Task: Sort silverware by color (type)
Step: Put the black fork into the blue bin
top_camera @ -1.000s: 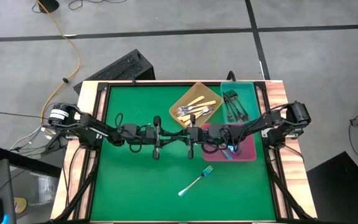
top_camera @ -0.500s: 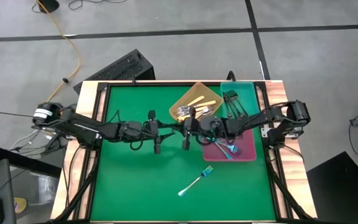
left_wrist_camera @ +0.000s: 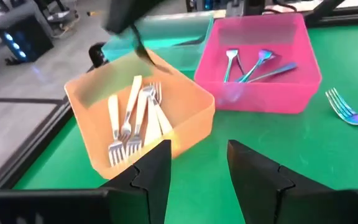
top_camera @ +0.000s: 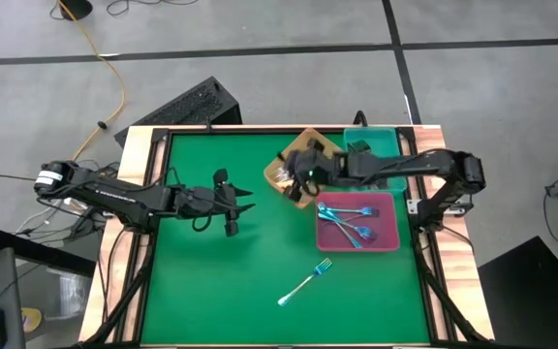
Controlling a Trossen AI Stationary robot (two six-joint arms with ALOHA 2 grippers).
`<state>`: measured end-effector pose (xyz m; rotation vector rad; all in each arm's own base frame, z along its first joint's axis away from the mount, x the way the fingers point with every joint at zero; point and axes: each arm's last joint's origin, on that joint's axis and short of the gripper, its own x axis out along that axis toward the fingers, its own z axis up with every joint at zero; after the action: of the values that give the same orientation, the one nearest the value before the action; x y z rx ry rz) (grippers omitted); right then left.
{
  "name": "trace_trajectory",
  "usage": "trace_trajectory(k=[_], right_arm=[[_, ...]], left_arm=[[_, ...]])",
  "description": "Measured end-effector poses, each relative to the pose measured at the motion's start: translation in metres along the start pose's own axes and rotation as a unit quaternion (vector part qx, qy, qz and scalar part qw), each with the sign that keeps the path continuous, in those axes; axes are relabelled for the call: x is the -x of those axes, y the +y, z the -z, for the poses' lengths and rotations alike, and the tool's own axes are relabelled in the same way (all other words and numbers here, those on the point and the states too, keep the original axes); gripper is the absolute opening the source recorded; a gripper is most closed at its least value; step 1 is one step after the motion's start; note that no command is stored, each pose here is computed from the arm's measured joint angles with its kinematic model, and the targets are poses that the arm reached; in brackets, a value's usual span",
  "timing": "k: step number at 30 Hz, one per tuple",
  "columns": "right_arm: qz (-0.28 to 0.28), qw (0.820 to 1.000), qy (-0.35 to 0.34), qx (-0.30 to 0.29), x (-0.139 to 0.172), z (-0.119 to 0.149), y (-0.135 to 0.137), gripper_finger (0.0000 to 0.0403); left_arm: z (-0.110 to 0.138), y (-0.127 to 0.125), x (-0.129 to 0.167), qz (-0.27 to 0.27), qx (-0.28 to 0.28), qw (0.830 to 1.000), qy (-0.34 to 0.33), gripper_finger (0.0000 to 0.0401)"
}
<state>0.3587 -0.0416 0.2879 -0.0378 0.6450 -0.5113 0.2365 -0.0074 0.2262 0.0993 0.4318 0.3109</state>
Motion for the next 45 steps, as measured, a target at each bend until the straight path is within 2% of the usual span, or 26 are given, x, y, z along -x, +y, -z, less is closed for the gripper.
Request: trace_trajectory(k=[4, 8, 12, 16, 19, 24, 37, 45], right_arm=[[0.032, 0.997, 0.068, 0.015, 0.022, 0.002, -0.034, 0.0032], [0.080, 0.988, 0.134, 0.001, 0.057, 0.016, -0.077, 0.0032], [0.131, 0.977, 0.151, -0.070, 0.092, 0.041, -0.119, 0.0032], [0.169, 0.959, 0.153, -0.171, 0.106, 0.079, -0.148, 0.0032], [0.169, 0.950, 0.137, -0.224, 0.102, 0.103, -0.156, 0.0032], [0.175, 0.930, 0.174, -0.271, 0.076, 0.140, -0.162, 0.0032], [0.214, 0.883, 0.310, -0.278, 0.023, 0.179, -0.193, 0.0032], [0.212, 0.872, 0.347, -0.271, 0.011, 0.191, -0.199, 0.0032]], left_arm=[[0.003, 0.000, 0.000, 0.000, 0.006, 1.000, 0.017, 0.0142], [0.007, -0.001, 0.000, 0.007, 0.016, 0.999, 0.032, 0.0142], [0.007, -0.001, 0.000, 0.007, 0.016, 0.999, 0.034, 0.0142], [0.005, -0.001, 0.000, 0.007, 0.017, 0.999, 0.026, 0.0142], [0.004, -0.001, 0.000, 0.008, 0.016, 1.000, 0.018, 0.0142], [0.003, -0.001, 0.000, 0.007, 0.024, 1.000, 0.016, 0.0142], [0.003, -0.001, 0.000, 0.007, 0.028, 0.999, 0.017, 0.0142], [0.004, -0.001, 0.000, 0.007, 0.027, 0.999, 0.017, 0.0142]])
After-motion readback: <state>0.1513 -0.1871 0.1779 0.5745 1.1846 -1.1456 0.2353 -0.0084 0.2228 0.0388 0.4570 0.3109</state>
